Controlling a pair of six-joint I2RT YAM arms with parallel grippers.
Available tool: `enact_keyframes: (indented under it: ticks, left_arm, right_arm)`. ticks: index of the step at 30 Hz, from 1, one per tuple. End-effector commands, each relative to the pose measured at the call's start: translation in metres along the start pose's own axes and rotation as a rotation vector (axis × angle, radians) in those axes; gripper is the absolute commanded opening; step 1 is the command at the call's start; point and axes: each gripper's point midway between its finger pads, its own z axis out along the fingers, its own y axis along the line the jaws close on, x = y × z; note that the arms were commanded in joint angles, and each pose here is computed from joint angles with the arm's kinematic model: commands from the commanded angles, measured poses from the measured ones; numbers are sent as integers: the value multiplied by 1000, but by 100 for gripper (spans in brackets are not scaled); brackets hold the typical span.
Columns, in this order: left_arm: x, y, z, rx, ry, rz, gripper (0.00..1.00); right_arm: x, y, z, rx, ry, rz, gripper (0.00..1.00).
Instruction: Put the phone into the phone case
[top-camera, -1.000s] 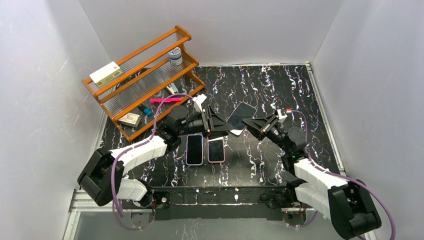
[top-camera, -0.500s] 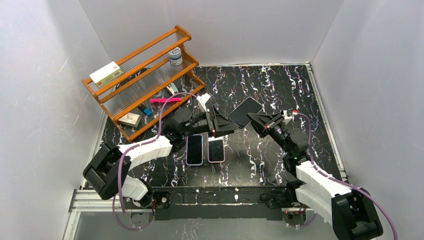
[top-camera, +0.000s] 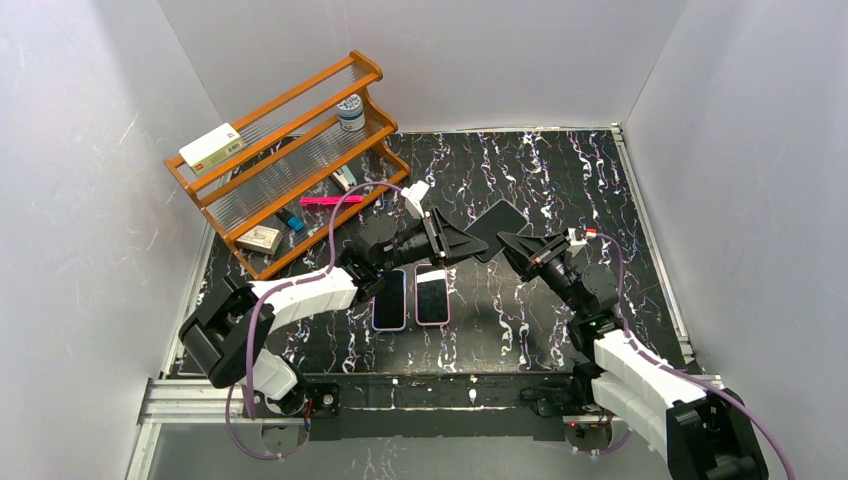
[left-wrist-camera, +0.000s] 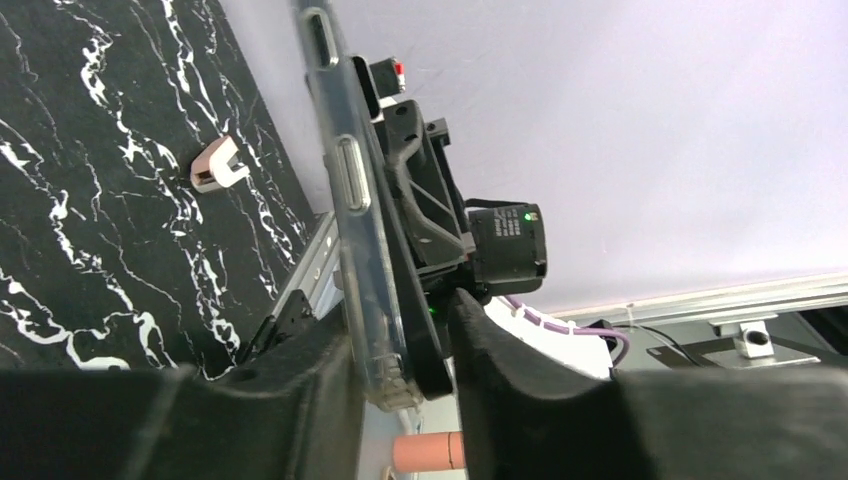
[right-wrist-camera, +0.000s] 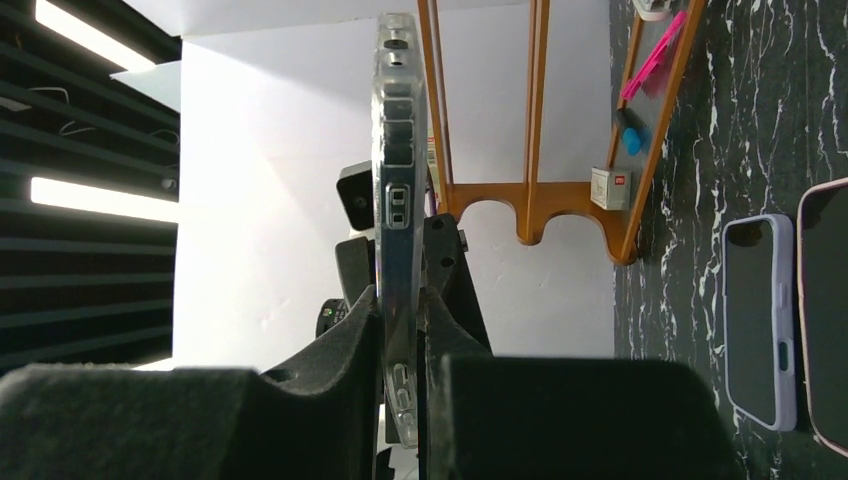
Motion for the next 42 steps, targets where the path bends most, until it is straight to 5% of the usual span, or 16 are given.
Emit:
enact_keyframes:
  ticks: [1, 4, 13, 24, 27, 31, 35, 38, 42]
  left_arm:
    - [-10, -16, 1, 41, -57, 4, 22]
    - [-8, -19, -3, 47, -58, -12, 9]
    - [0, -47, -19, 109, -16, -52, 1]
    - [30, -33, -48, 31, 92, -14, 3]
    - [29, -25, -48, -5, 82, 5, 3]
    - [25, -17, -43, -39, 68, 11, 8]
    - [26, -12, -47, -97, 89, 45, 38]
    - [18, -9, -61, -179, 74, 91, 55]
    - [-4, -13, -84, -228, 21, 136, 65]
  right_arm:
    - [8, 6, -11, -56, 22, -49, 11]
    - [14, 2, -11, -39, 55, -148, 18]
    - [24, -5, -19, -54, 108, -225, 56]
    - [25, -5, -15, -45, 124, -220, 60]
    - [30, -2, -10, -39, 162, -219, 53]
    - [33, 3, -6, -45, 185, -205, 31]
    - [34, 8, -6, -64, 192, -231, 8]
    - [39, 9, -7, -73, 230, -251, 2]
    - [50, 10, -8, -94, 316, -261, 1]
